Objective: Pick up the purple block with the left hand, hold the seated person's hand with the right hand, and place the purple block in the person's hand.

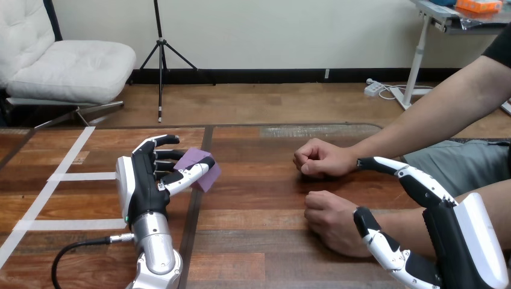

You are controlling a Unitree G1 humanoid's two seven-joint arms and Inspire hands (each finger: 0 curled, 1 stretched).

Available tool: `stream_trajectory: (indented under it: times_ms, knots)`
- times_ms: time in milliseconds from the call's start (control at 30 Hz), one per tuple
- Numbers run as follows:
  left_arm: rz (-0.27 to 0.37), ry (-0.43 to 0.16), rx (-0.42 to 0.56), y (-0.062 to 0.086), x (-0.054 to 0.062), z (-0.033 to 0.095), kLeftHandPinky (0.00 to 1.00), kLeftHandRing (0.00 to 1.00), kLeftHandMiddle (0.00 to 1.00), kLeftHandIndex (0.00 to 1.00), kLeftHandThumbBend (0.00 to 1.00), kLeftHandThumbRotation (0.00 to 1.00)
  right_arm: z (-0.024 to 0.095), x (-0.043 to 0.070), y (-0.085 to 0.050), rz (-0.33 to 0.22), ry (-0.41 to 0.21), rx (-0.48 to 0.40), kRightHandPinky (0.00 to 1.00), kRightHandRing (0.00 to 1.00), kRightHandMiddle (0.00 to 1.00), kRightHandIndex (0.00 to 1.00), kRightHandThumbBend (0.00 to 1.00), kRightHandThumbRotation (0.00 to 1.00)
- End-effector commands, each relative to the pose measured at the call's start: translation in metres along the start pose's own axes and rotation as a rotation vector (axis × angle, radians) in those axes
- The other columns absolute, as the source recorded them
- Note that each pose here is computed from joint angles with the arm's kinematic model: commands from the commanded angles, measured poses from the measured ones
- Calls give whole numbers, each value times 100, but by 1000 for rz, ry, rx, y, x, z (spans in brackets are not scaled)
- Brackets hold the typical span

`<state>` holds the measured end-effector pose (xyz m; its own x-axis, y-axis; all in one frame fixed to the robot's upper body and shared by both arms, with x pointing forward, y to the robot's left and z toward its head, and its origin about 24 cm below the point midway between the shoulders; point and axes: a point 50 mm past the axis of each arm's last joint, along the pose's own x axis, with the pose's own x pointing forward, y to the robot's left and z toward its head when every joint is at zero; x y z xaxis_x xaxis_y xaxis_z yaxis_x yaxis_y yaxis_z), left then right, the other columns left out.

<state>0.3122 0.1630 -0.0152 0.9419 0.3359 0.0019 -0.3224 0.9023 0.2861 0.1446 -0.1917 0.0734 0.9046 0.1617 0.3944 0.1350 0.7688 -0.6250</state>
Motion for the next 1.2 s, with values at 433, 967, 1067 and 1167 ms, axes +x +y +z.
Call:
stream_trajectory:
  times_ms: [433, 967, 1067, 1167]
  knots:
    - [-12, -136, -94, -2, 8, 25, 46, 47, 51, 63, 72, 0, 3, 16, -2, -14, -71, -15, 82, 79, 79, 76, 43, 50]
    - [-41, -169, -141, -4, 4, 27, 51, 49, 52, 63, 72, 0, 1, 18, -4, -15, -64, -22, 82, 79, 79, 76, 44, 49]
    - [-48, -174, -157, -5, 4, 27, 51, 50, 52, 63, 72, 0, 0, 18, -4, -16, -63, -27, 82, 80, 79, 76, 44, 50]
    - [-55, -179, -171, -6, 2, 28, 52, 50, 52, 63, 72, 0, 0, 19, -5, -17, -61, -33, 83, 80, 80, 77, 45, 49]
